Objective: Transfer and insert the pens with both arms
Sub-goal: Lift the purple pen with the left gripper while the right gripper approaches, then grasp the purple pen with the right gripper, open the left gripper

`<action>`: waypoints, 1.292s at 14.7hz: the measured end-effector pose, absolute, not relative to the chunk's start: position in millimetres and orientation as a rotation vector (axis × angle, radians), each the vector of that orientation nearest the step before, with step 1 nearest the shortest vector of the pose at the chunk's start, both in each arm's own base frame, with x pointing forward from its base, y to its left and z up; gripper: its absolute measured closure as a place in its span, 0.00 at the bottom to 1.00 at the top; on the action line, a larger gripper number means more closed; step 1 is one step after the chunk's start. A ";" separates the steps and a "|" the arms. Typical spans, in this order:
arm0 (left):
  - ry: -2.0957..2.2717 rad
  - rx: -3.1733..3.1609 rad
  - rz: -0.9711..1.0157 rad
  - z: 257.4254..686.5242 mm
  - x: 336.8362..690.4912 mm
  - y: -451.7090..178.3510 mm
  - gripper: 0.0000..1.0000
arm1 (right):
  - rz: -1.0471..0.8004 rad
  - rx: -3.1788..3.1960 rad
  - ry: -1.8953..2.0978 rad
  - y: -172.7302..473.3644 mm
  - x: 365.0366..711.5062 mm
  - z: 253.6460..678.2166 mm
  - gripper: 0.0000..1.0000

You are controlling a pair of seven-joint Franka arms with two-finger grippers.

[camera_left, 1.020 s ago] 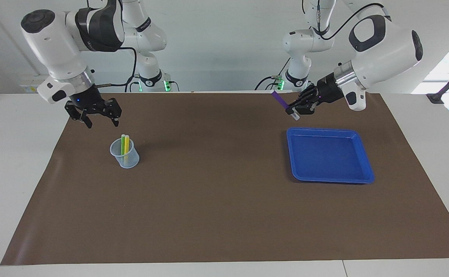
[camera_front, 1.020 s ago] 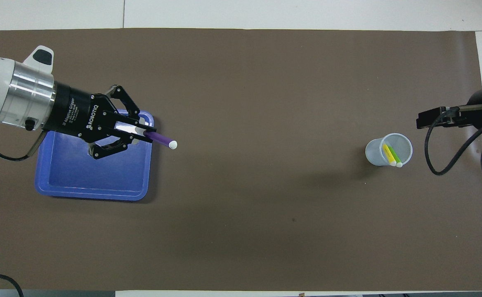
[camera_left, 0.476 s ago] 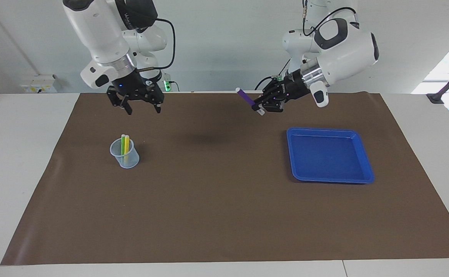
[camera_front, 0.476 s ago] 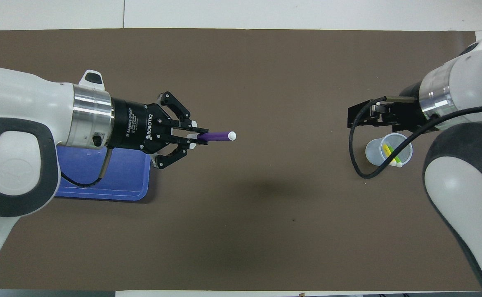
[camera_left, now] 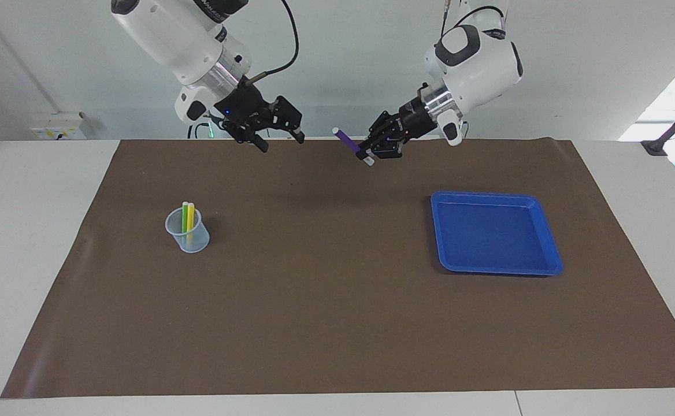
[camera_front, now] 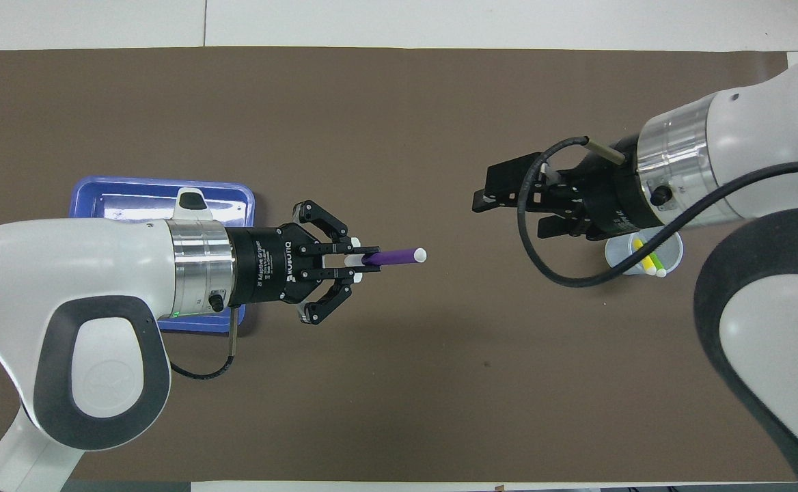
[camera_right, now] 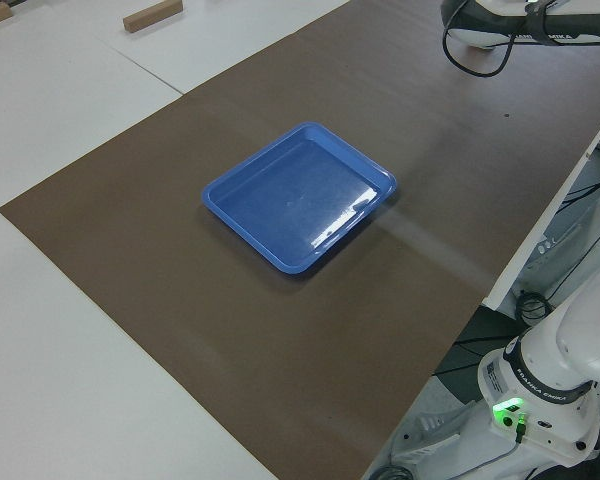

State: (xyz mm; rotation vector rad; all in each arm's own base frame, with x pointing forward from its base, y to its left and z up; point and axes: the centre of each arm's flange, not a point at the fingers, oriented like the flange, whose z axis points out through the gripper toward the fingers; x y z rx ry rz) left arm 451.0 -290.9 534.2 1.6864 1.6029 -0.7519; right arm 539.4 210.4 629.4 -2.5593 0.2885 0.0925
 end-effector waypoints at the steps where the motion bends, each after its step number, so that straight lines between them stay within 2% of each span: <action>1: 1.612 1.673 -0.749 532.8 448.5 -292.3 0.83 | 0.077 -2.547 0.275 223.6 537.0 630.8 0.00; 8: 1.667 1.601 -0.727 528.2 443.1 -300.0 0.83 | 0.083 -2.547 0.189 279.4 514.8 615.9 0.00; 14: 1.687 1.575 -0.739 525.9 442.3 -300.2 0.83 | 0.062 -2.550 0.172 284.0 514.6 600.6 0.00; 16: 1.690 1.571 -0.740 525.7 442.4 -299.9 0.83 | 0.061 -2.550 0.171 284.0 514.5 600.9 0.03; 18: 1.691 1.569 -0.739 525.7 442.6 -299.7 0.83 | 0.061 -2.550 0.171 283.9 514.3 601.0 0.22; 19: 1.692 1.568 -0.738 525.7 442.7 -299.6 0.83 | 0.061 -2.551 0.171 283.9 514.3 600.7 0.36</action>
